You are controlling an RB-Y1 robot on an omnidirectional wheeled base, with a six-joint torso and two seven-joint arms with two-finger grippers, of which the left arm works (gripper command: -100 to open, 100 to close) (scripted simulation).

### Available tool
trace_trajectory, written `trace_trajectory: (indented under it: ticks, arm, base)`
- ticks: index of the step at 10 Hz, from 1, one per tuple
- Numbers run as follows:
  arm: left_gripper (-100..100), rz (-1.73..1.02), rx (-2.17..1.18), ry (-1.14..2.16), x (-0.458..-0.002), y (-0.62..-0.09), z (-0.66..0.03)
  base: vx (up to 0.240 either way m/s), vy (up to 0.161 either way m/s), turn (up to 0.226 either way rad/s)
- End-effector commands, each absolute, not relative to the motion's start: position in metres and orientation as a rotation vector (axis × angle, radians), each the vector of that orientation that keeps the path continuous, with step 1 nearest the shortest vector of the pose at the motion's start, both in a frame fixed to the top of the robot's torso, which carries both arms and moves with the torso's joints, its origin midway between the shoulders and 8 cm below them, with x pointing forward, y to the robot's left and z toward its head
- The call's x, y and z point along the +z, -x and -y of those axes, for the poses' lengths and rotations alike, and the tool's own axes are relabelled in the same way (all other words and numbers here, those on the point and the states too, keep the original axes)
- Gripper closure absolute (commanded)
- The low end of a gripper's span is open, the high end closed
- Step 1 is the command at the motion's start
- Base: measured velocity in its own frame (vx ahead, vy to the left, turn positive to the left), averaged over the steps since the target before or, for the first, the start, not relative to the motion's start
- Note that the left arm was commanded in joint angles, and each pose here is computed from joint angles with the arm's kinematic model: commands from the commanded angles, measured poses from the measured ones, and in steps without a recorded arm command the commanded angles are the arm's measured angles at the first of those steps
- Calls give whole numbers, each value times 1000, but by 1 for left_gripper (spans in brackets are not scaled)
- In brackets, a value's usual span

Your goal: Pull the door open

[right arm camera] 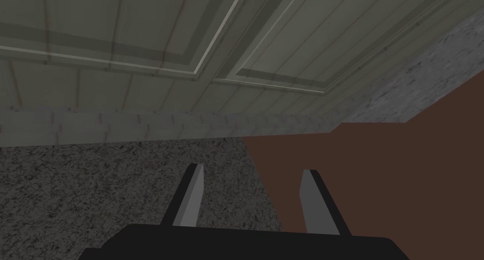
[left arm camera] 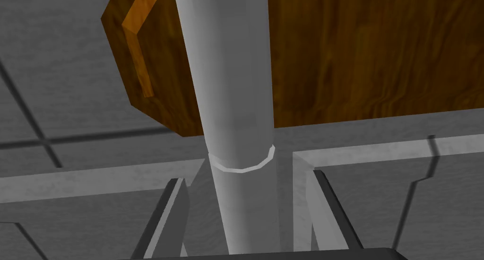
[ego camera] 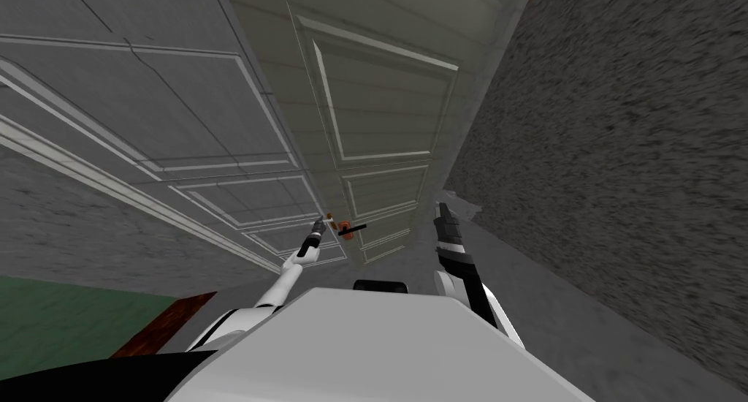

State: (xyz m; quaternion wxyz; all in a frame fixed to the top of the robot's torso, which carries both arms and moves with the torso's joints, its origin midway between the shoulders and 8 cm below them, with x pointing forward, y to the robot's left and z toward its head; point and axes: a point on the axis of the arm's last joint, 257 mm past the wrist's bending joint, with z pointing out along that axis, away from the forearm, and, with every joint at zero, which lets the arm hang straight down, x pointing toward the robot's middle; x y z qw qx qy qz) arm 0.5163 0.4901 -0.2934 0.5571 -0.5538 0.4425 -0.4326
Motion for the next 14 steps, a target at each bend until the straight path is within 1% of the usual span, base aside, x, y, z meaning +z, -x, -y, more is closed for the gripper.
trace_trajectory:
  ticks: [1,5,6,9,11,14]
  arm:
    - [100,-1046,-1018,1310,-295,-516,-491]
    - [100,-1046,-1018,1310,-295,-516,-491]
    - [100,-1053,-999,1313,-297,-508,-502]
    - [100,-1068,-1008,1304,-297,-505,-502]
    - [100,-1086,-1033,1292,-296,-506,-493]
    - [100,-1119,-1092,1268,-294,-510,-468]
  base:
    - [-46,20,-23]
    - [-10,8,-12]
    - [-146,55,-7]
    - [-189,55,-59]
    - [-226,11,-83]
    - [-210,91,-145]
